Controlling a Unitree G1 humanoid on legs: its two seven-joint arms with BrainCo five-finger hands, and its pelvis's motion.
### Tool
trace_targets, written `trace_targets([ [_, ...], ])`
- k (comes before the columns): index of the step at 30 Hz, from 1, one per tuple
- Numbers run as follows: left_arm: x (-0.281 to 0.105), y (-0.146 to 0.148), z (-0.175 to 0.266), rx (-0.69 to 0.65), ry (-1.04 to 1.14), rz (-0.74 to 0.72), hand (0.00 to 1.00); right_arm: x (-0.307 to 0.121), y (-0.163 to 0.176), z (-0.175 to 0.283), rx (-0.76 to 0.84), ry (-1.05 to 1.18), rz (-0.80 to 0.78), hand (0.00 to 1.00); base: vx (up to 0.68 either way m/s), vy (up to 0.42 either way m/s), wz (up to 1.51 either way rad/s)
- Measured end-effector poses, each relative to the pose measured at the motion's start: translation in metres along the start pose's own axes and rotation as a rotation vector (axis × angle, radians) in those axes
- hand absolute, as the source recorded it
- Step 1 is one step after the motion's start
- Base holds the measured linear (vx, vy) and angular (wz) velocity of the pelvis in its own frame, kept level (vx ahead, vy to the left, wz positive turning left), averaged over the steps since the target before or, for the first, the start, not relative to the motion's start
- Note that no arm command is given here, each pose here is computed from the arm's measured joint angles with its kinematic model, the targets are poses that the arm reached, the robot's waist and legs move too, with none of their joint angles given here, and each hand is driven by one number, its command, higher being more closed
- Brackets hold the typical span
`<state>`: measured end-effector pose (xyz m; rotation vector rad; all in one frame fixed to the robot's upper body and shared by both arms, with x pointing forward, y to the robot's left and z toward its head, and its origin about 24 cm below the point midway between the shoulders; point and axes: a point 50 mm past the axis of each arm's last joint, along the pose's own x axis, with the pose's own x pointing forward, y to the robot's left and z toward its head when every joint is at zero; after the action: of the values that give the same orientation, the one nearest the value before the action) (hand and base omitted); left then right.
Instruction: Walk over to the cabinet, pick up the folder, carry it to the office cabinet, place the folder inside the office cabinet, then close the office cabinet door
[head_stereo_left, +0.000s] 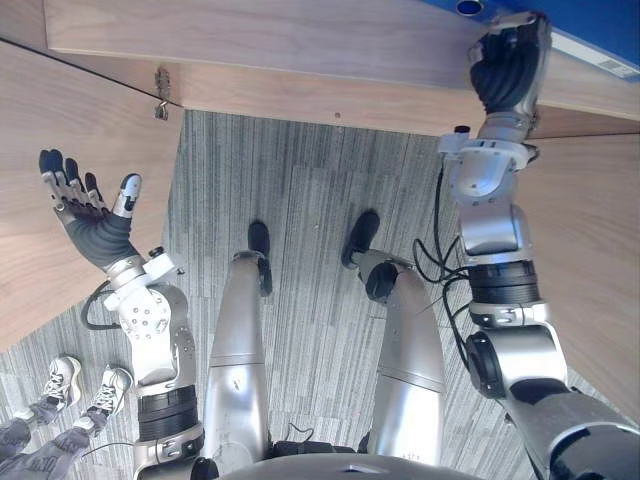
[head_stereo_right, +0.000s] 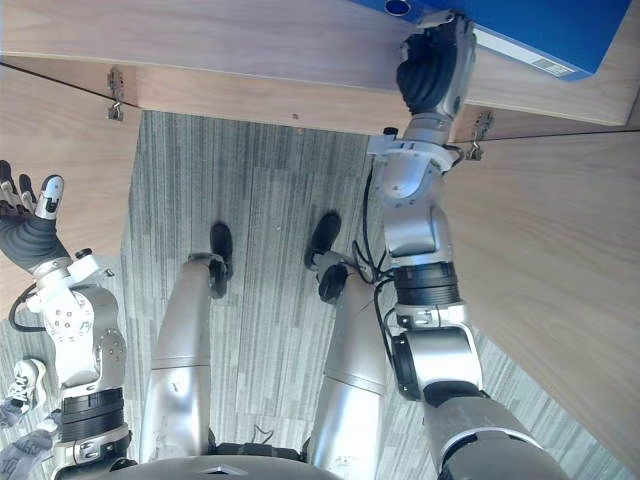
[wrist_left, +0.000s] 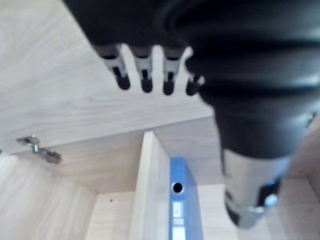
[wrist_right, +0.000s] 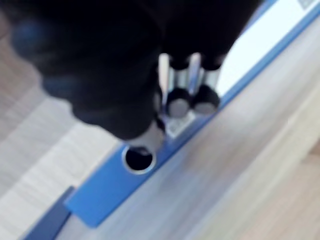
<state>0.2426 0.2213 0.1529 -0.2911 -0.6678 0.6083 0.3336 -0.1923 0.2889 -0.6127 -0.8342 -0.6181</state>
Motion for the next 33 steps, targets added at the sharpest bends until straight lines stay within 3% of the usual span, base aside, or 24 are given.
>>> trace_targets([
  [12,-0.001,0.011,0.005,0.022,-0.016,-0.020,0.00,0.020,-0.033,-0.019,-0.170,-0.030,-0.007,1.00,-0.04,0.011,0.01],
  [33,-0.007,0.019,0.009,0.051,-0.017,-0.022,0.00,0.045,-0.045,-0.007,-0.313,-0.172,0.056,1.00,-0.04,0.014,0.02],
])
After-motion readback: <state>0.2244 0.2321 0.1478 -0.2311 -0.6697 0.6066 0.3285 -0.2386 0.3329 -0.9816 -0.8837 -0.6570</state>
